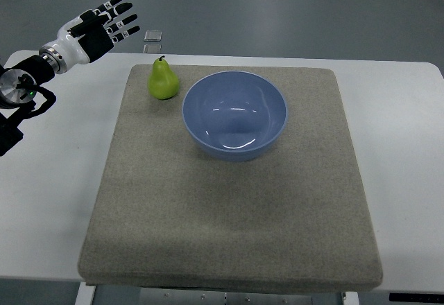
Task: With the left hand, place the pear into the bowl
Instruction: 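Move the open left hand toward the green pear beside the bowl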
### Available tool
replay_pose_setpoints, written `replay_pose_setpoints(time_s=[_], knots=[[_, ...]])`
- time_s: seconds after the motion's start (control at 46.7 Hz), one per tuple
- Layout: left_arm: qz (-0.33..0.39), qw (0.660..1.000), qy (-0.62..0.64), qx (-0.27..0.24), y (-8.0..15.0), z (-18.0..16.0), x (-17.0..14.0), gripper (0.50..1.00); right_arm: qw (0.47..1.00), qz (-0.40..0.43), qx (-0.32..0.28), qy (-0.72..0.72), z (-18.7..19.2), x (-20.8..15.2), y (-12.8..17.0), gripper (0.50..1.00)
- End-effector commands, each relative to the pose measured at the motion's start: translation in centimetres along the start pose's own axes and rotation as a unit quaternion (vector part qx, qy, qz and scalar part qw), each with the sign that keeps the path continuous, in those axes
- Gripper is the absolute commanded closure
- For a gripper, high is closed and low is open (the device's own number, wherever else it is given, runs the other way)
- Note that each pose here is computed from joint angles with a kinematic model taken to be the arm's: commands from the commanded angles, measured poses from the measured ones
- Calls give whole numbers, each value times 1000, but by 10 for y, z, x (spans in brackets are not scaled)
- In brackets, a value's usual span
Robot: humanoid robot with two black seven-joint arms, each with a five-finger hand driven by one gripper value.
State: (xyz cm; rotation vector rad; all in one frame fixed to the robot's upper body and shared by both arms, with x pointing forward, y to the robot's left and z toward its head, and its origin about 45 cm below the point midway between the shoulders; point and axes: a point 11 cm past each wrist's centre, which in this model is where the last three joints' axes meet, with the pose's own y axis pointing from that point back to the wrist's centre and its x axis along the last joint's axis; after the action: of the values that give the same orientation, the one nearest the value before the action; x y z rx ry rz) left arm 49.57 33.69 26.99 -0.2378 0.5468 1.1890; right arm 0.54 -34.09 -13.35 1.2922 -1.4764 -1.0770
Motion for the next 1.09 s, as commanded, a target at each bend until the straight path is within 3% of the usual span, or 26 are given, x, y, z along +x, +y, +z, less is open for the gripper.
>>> replay_pose_setpoints(time_s=[0.0,0.749,0.899,1.07], knots=[[1,1000,0,-1,0,1,0,504,1000,0,1,0,0,0,0,574],[0,1000,-23,-21,-6,25,-3,504,1000,0,0,0,0,0,0,574],[-6,990,-142,17,-14,37,-17,504,1000,0,0,0,0,0,0,574],[-15,948,-314,52,-20,43,-29,504,1000,0,0,0,0,0,0,574]])
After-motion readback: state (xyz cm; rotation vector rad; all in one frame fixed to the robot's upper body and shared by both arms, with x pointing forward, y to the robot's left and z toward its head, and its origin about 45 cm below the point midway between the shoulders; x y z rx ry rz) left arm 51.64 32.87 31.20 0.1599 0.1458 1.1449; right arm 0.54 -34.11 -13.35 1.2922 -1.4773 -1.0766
